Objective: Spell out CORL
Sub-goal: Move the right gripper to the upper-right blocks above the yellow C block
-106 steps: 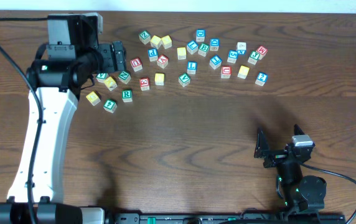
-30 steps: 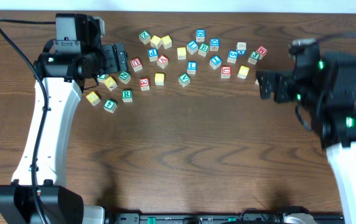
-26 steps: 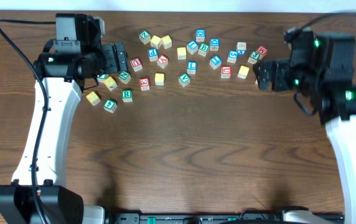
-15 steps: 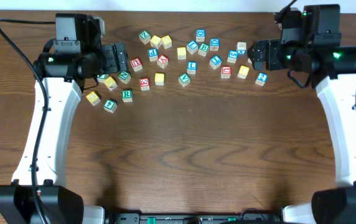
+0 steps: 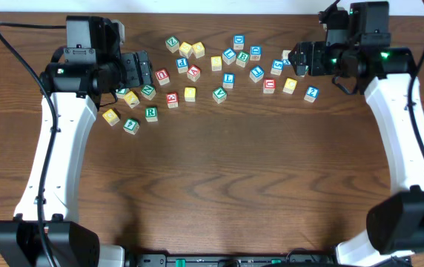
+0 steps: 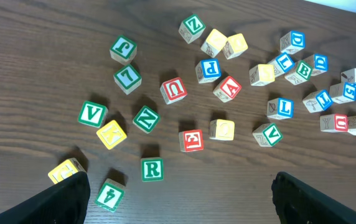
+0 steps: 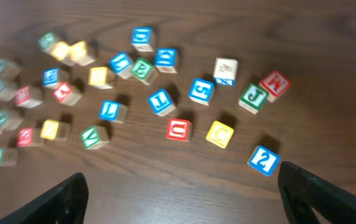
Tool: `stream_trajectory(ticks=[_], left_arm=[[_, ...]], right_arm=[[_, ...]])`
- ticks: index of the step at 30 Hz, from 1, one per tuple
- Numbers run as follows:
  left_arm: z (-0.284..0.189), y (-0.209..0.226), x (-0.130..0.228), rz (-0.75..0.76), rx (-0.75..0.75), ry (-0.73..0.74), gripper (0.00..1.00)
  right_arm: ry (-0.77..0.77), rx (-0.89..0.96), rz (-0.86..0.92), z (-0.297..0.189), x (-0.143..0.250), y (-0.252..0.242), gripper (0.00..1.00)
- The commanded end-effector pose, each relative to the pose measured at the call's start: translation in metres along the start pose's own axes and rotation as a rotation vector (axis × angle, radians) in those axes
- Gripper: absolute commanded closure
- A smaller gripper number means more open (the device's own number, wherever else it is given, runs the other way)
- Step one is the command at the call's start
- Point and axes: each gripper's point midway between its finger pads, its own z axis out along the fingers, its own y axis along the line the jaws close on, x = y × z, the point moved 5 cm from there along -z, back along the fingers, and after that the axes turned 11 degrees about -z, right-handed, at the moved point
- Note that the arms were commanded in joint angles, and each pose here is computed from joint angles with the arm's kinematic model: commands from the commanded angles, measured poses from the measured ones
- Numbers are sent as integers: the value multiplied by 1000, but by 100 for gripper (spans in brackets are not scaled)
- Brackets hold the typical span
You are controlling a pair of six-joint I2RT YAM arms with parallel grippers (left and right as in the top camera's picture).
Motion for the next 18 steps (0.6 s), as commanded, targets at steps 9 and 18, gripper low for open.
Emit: stream_trajectory(ticks=[9,18], left_arm=[[-4,-3,-6,4,-1,-19,8],[-4,-3,-5,3,-3,-16,8]], right_arm=[[64,263,280,63,12,-30,22],[69,334,329,107,20,-30,29]])
